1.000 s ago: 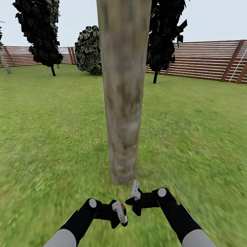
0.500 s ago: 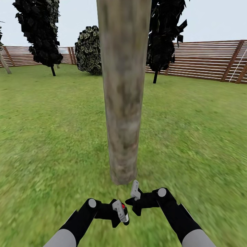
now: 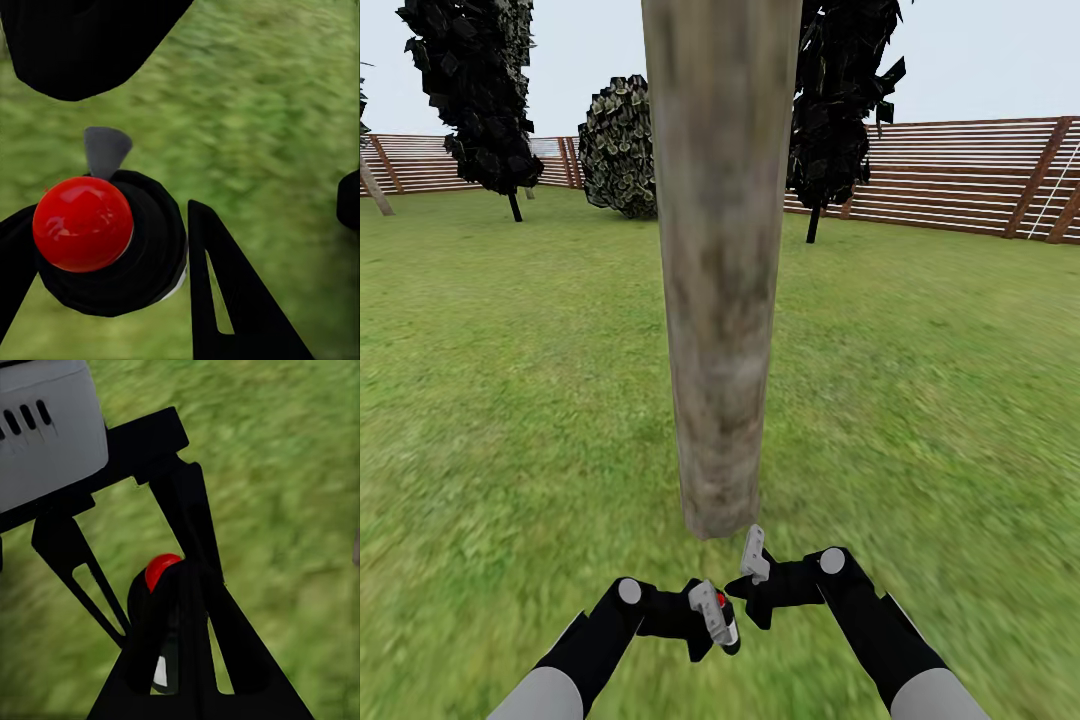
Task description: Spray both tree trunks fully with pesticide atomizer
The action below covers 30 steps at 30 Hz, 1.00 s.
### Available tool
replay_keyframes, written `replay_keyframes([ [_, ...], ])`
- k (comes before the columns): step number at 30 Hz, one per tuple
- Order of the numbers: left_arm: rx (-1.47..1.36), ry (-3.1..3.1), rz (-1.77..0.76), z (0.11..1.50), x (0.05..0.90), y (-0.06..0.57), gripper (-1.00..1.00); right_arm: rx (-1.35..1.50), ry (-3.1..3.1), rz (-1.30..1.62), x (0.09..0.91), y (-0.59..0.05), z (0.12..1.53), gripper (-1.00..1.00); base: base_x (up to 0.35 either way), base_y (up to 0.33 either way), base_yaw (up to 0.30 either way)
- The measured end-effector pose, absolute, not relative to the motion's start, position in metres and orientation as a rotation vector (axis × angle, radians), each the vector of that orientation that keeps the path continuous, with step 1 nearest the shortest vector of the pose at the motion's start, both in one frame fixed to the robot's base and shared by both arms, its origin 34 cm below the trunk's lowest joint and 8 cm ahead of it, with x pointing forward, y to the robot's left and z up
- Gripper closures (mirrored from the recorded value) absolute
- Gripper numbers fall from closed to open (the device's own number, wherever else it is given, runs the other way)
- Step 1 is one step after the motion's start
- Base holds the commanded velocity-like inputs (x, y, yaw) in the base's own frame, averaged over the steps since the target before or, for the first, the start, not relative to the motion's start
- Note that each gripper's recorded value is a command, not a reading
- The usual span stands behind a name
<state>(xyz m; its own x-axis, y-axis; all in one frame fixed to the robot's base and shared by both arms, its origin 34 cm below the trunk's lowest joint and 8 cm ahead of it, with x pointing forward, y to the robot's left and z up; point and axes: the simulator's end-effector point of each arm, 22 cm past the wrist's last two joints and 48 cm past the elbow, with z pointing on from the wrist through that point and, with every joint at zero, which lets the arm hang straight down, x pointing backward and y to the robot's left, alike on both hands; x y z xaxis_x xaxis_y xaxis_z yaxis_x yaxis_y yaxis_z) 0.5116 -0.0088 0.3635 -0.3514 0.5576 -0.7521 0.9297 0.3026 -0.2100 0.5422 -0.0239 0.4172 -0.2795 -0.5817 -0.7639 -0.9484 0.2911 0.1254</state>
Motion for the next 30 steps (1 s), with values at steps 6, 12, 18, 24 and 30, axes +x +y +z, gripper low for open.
replay_keyframes([
  [6,1.272,2.009,-0.897,0.369,0.515,-0.013,1.0,-1.363,1.963,0.788,0.542,-0.024,0.417,1.0,0.0,0.0,0.0],
  [12,1.27,2.01,-0.898,0.369,0.515,-0.012,1.0,-1.363,1.963,0.788,0.542,-0.024,0.417,1.0,0.0,0.0,0.0],
  [18,1.27,2.011,-0.897,0.369,0.515,-0.012,1.0,-1.363,1.963,0.788,0.542,-0.024,0.417,1.0,0.0,0.0,0.0],
  [24,1.282,2.028,-0.89,0.363,0.511,-0.006,1.0,-1.363,1.963,0.788,0.542,-0.024,0.417,1.0,0.0,0.0,0.0],
  [30,1.353,2.053,-0.838,0.35,0.507,0.009,1.0,-1.363,1.963,0.788,0.542,-0.024,0.417,1.0,0.0,0.0,0.0],
])
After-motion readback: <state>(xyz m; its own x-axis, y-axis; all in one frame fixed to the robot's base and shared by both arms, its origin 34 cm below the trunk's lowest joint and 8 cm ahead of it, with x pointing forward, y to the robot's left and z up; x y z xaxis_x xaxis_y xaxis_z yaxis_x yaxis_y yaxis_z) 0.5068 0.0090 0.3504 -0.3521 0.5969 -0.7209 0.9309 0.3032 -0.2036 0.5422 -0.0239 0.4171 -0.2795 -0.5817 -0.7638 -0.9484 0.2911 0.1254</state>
